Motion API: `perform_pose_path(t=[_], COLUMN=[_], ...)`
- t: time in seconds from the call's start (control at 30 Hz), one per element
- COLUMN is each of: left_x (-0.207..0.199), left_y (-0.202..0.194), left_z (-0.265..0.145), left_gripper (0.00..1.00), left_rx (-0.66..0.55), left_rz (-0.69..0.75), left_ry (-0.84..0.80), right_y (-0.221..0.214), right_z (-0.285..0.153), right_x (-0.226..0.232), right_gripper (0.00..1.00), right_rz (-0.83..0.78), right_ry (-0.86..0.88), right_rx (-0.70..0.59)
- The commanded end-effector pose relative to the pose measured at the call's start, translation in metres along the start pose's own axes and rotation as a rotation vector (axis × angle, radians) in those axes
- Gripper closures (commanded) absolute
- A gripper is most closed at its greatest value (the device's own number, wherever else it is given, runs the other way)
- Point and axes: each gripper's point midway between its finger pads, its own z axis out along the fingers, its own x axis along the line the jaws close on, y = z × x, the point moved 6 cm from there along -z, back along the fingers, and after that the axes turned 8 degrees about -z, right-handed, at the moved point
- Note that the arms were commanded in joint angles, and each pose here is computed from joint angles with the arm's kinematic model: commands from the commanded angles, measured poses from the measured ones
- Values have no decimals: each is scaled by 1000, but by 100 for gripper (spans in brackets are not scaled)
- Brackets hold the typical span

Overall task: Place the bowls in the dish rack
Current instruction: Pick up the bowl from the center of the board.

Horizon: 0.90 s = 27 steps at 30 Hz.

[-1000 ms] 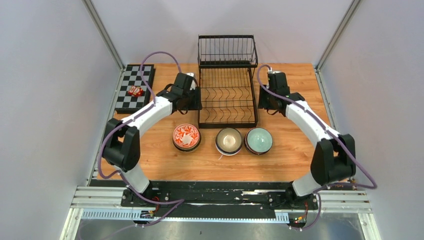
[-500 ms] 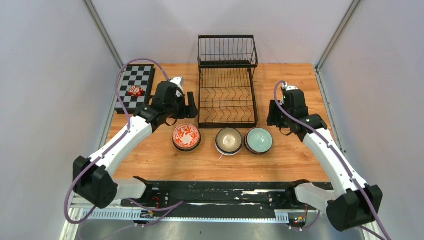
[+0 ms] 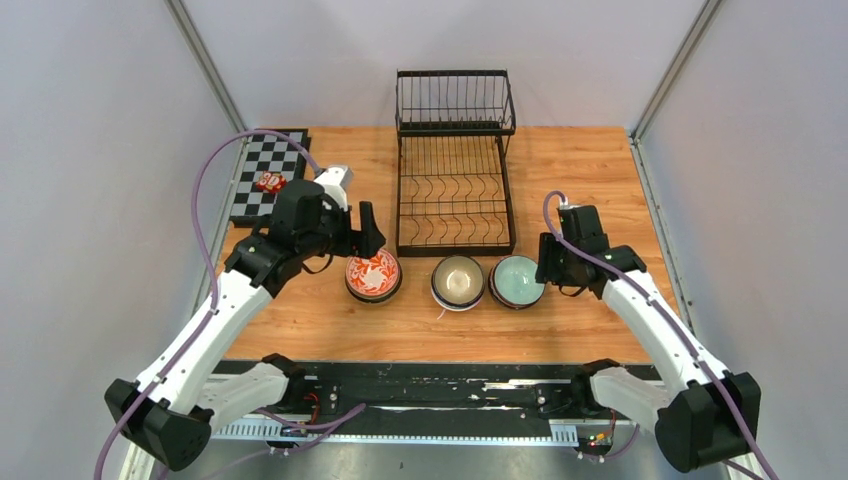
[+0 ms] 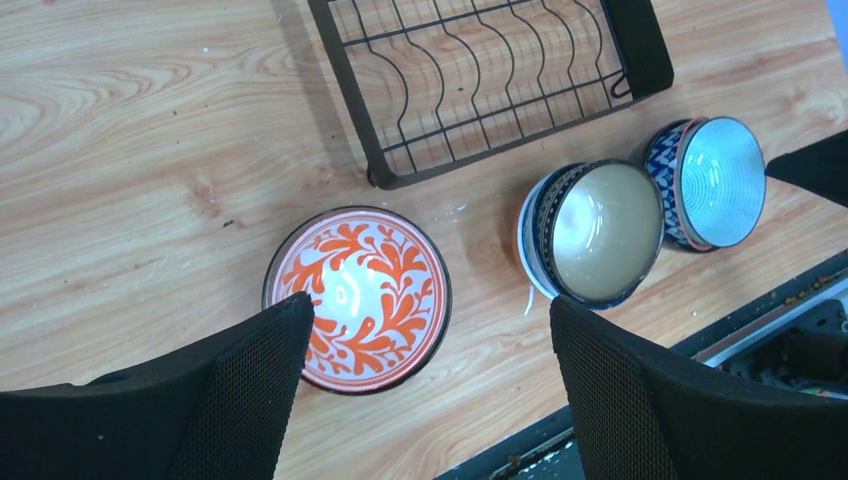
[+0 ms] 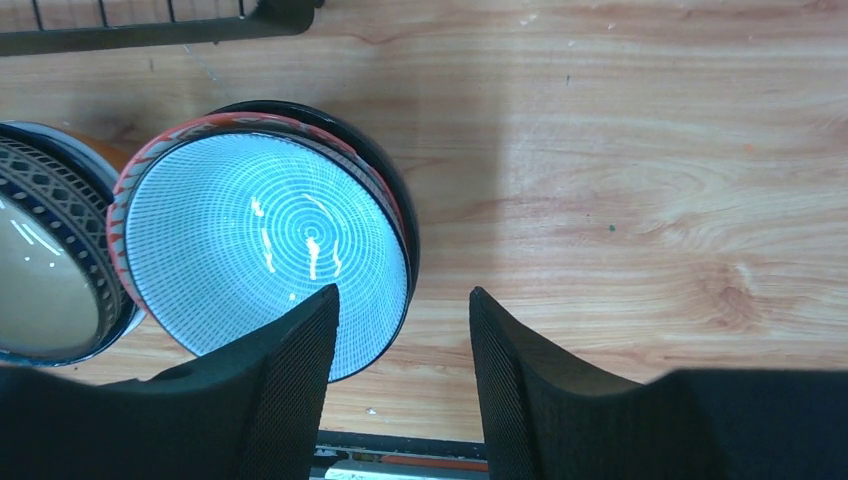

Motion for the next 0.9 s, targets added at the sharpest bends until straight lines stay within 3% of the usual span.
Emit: perform_pose_path(t=[0.0, 0.13, 0.5, 0.73, 0.87], left_x=[9, 15, 20, 21, 20], left_y=[-19, -29, -43, -42, -42], left_z=[-6, -5, 1, 2, 2], left_gripper=[10, 0, 0, 0, 0], left_rx=[59, 71, 116, 114, 115], left_rz=[56, 74, 78, 79, 73], left_ry=[18, 20, 20, 25, 22], right_y=[-9, -9, -13, -14, -14], right_z=[14, 25, 41, 39, 35], right_x=[3, 6, 9, 8, 6], right_gripper=[48, 54, 68, 96, 97], right_rz=[16, 17, -10, -37, -51], right_ry=[5, 8, -19, -55, -73], right_rx=[54, 66, 96, 79, 67])
